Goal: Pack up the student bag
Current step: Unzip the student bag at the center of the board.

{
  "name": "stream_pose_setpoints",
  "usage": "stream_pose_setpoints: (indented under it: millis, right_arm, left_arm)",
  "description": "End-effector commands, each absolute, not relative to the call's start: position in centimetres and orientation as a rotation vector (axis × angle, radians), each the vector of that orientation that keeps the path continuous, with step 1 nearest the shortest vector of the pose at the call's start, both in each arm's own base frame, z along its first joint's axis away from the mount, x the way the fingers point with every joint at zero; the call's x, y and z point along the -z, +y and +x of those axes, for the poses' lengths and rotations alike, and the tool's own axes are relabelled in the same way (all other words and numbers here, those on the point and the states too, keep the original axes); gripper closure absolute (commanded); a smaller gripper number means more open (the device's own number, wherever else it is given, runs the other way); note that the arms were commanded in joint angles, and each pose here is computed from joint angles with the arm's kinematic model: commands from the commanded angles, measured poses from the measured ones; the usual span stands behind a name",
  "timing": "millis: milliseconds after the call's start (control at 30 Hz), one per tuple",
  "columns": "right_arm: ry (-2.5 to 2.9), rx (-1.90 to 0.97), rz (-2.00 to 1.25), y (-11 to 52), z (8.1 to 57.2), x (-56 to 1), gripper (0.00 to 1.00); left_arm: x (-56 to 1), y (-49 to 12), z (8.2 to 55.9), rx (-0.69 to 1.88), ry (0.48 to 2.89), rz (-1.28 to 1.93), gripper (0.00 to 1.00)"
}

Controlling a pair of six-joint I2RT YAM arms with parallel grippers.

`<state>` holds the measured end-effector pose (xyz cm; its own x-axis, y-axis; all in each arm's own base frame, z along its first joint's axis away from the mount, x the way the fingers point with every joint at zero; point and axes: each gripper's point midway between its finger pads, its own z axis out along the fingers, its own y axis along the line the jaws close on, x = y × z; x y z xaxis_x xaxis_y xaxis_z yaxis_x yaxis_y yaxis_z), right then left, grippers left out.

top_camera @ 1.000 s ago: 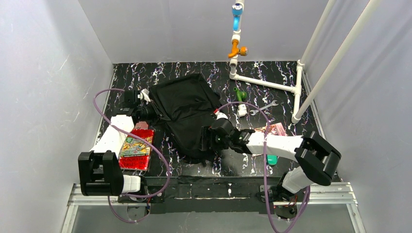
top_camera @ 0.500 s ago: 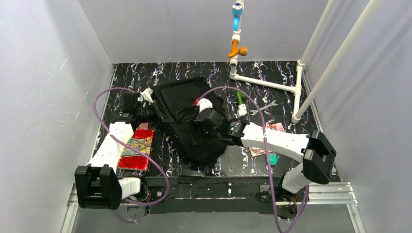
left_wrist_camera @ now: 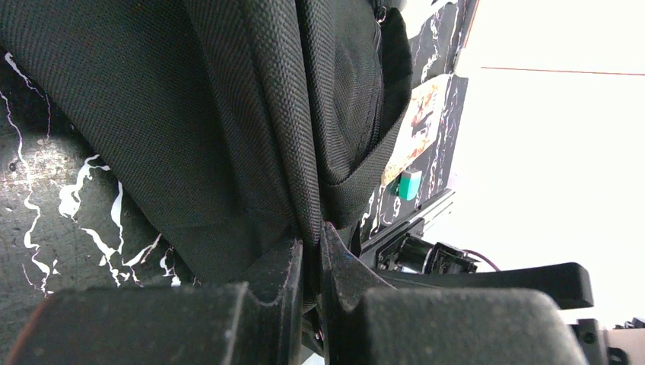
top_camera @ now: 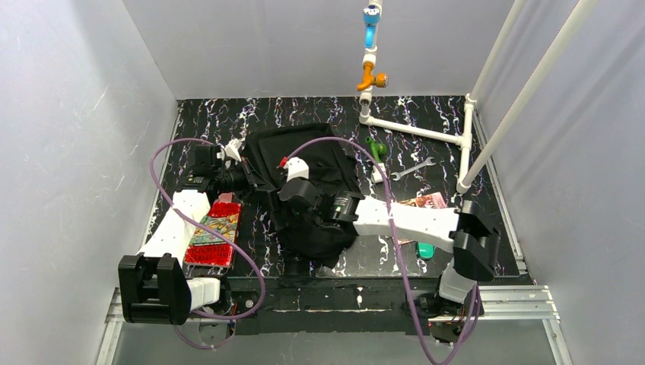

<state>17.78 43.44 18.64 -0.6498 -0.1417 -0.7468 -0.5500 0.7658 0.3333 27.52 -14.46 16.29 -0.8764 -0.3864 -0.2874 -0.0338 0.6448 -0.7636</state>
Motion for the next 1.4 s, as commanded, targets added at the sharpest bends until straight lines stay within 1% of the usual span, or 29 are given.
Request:
stream_pose_setpoints:
  millis: [0, 67, 100, 133, 167, 267, 333, 400, 467, 500, 533, 600, 667, 700, 733, 900, 933, 967, 1033, 1067, 1100, 1167, 1267, 1300, 1367]
  right_arm:
    - [2.175, -0.573, -0.454, 43.8, 20.0, -18.5, 0.25]
    - [2.168, -0.539, -0.479, 43.8, 20.3, -18.3, 0.30]
    - [2.172, -0.535, -0.484, 43.8, 20.3, -18.1, 0.38]
    - [2.176, -0.541, -0.487, 43.8, 20.2, -17.9, 0.44]
    - [2.176, -0.558, -0.490, 43.9, 20.0, -17.8, 0.48]
    - [2.173, -0.614, -0.490, 44.0, 19.4, -18.0, 0.54]
    - [2.170, -0.643, -0.491, 43.9, 19.1, -18.2, 0.62]
    - [2.168, -0.679, -0.484, 43.7, 18.9, -18.3, 0.73]
    - [2.189, -0.728, -0.452, 43.3, 18.8, -17.9, 0.89]
    - [2.199, -0.771, -0.431, 43.1, 18.9, -17.8, 0.97]
    - [2.211, -0.831, -0.401, 43.0, 19.1, -17.7, 0.99]
    - [2.221, -0.991, -0.352, 42.9, 19.3, -17.7, 0.99]
    - [2.217, -1.142, -0.295, 42.5, 19.6, -17.8, 0.99]
    - [2.223, -1.204, -0.280, 42.4, 19.6, -17.8, 0.99]
    - [2.230, -1.255, -0.275, 42.3, 19.4, -17.8, 0.99]
    - [2.231, -1.333, -0.283, 42.3, 18.8, -18.2, 0.99]
    - [2.228, -1.339, -0.277, 42.2, 18.8, -18.3, 0.99]
    - [2.225, -1.351, -0.267, 42.2, 18.8, -18.4, 0.98]
    - [2.219, -1.375, -0.263, 42.3, 18.6, -18.7, 0.94]
    - [2.217, -1.384, -0.261, 42.3, 18.6, -18.9, 0.94]
    - [2.214, -1.390, -0.263, 42.3, 18.5, -19.0, 0.93]
    - [2.210, -1.399, -0.264, 42.3, 18.5, -19.3, 0.93]
    - [2.207, -1.397, -0.266, 42.2, 18.4, -19.3, 0.94]
    - [2.207, -1.396, -0.269, 42.2, 18.4, -19.3, 0.95]
    - [2.210, -1.387, -0.283, 42.2, 18.4, -19.3, 0.95]
  left_arm:
    - [-17.1, -15.5, 26.8, 1.218, 2.424, -0.281, 1.00]
    - [-17.0, -15.5, 26.8, 1.215, 2.427, -0.282, 1.00]
    - [-17.0, -15.5, 26.8, 1.212, 2.428, -0.282, 1.00]
    - [-16.9, -15.5, 26.8, 1.211, 2.432, -0.286, 1.00]
    - [-16.9, -15.5, 26.8, 1.210, 2.431, -0.284, 1.00]
    - [-16.7, -15.4, 26.9, 1.207, 2.439, -0.291, 1.00]
    - [-16.7, -15.4, 26.9, 1.208, 2.442, -0.291, 1.00]
    - [-16.6, -15.4, 26.9, 1.206, 2.445, -0.291, 1.00]
    - [-16.6, -15.4, 26.8, 1.206, 2.450, -0.281, 0.99]
    - [-16.7, -15.5, 26.7, 1.207, 2.460, -0.272, 0.86]
    - [-16.7, -15.4, 26.4, 1.207, 2.474, -0.270, 0.75]
    - [-16.3, -15.0, 25.1, 1.178, 2.515, -0.300, 0.41]
    - [-15.7, -14.2, 23.6, 1.099, 2.549, -0.375, 0.14]
    - [-15.9, -14.0, 22.8, 1.085, 2.543, -0.391, 0.05]
    - [-16.0, -13.9, 22.2, 1.077, 2.528, -0.410, 0.02]
    - [-18.0, -13.9, 19.6, 1.117, 2.417, -0.481, 0.02]
    - [-18.2, -14.0, 19.4, 1.130, 2.401, -0.487, 0.05]
    - [-18.2, -14.1, 19.2, 1.139, 2.394, -0.500, 0.10]
    - [-17.6, -14.2, 19.1, 1.162, 2.395, -0.537, 0.23]
    - [-17.3, -14.5, 19.1, 1.193, 2.397, -0.558, 0.31]
    - [-17.0, -14.8, 19.3, 1.229, 2.397, -0.589, 0.37]
    - [-16.8, -15.5, 19.7, 1.316, 2.379, -0.640, 0.42]
    - [-16.9, -15.7, 20.5, 1.348, 2.346, -0.699, 0.42]
    - [-17.2, -15.6, 20.7, 1.346, 2.335, -0.704, 0.39]
    - [-17.9, -15.6, 21.2, 1.341, 2.312, -0.714, 0.29]
